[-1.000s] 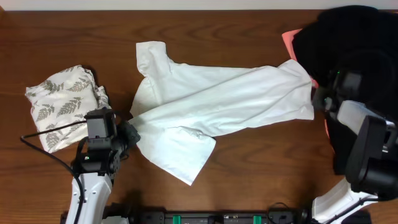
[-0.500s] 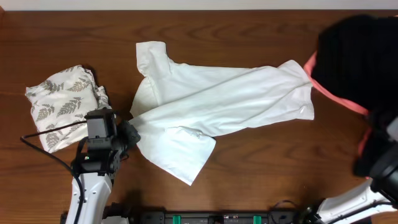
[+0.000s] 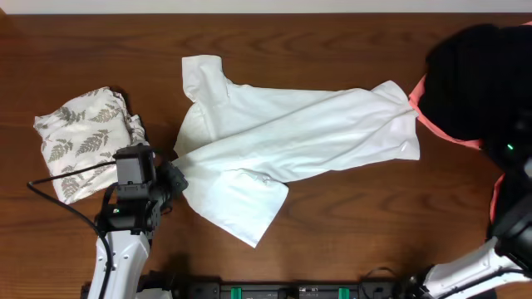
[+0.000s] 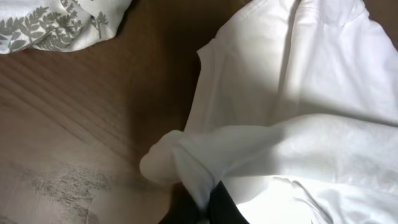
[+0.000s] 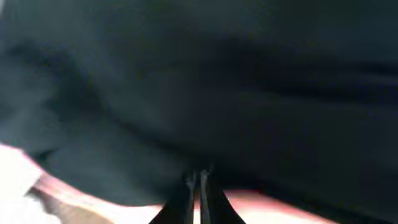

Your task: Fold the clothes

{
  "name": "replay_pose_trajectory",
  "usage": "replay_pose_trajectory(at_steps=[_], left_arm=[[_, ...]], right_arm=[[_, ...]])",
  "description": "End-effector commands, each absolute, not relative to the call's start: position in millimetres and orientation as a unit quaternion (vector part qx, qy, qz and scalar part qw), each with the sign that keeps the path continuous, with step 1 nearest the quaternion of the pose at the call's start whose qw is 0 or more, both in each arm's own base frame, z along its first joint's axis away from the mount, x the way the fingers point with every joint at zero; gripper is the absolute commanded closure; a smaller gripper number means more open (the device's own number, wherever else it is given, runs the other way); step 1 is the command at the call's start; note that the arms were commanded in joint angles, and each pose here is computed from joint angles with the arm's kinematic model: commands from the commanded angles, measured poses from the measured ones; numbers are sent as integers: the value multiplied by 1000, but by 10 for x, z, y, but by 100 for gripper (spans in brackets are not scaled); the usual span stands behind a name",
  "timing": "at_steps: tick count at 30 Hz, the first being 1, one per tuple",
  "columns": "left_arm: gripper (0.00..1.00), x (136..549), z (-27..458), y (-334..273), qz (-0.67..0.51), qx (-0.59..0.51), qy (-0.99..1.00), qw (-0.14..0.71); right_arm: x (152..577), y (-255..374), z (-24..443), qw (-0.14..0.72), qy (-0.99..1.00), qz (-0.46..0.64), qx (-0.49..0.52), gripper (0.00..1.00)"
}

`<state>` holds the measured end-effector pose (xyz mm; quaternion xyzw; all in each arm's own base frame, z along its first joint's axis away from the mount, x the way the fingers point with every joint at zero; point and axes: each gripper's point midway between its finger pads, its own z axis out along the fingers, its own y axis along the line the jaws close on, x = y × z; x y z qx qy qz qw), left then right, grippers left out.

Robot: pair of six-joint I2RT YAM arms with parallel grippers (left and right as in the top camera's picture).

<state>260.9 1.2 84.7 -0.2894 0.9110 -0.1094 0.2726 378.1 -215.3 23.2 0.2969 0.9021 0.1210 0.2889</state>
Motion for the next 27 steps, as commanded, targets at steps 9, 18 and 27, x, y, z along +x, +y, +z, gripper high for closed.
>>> replay_pose_trajectory(at_steps=[9, 18, 27], left_arm=[[94, 2629, 886, 29, -107, -285, 911, 277], [94, 2629, 886, 29, -107, -285, 911, 277], [94, 2629, 887, 29, -107, -285, 911, 277]], right_arm=[[4251, -1180, 207, 268, 962, 21, 40, 99], [4529, -1046, 39, 293, 956, -17, -12, 99], [4560, -1420, -325, 284, 955, -81, 34, 99]])
